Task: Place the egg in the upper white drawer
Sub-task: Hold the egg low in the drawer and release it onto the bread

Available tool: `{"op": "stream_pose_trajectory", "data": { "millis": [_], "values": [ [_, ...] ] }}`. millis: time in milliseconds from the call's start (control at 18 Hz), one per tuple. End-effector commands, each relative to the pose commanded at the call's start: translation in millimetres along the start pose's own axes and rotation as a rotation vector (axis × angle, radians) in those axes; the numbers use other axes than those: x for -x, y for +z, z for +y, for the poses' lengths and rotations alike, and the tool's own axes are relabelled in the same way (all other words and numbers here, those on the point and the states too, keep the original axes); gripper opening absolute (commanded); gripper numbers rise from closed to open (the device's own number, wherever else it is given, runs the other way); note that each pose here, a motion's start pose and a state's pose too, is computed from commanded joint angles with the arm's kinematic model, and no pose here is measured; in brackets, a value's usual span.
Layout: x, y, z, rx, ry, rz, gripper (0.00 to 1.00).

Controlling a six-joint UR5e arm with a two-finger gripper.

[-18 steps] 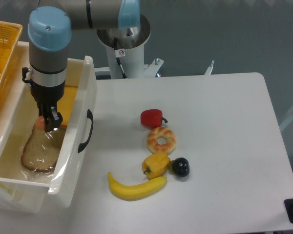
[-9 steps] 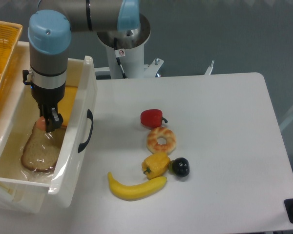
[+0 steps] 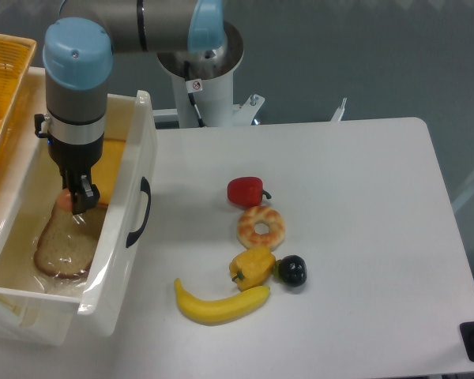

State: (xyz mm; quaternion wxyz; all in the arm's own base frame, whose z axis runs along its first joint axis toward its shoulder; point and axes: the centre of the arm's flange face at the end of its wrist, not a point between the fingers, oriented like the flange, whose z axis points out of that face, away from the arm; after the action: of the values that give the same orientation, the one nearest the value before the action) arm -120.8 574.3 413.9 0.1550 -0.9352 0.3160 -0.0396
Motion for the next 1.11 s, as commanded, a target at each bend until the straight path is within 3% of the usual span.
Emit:
{"op": "stream_pose_trajectory", "data": {
  "millis": [111, 222, 1111],
  "values": [
    [0.3, 0.9, 0.1, 0.001, 0.000, 0.001, 0.32],
    [0.7, 3.7, -0.2, 0.003, 0.000, 0.006, 0.40],
    [-2.9, 8.6, 0.0, 0.013, 0.002, 0.012, 0.61]
  ]
}}
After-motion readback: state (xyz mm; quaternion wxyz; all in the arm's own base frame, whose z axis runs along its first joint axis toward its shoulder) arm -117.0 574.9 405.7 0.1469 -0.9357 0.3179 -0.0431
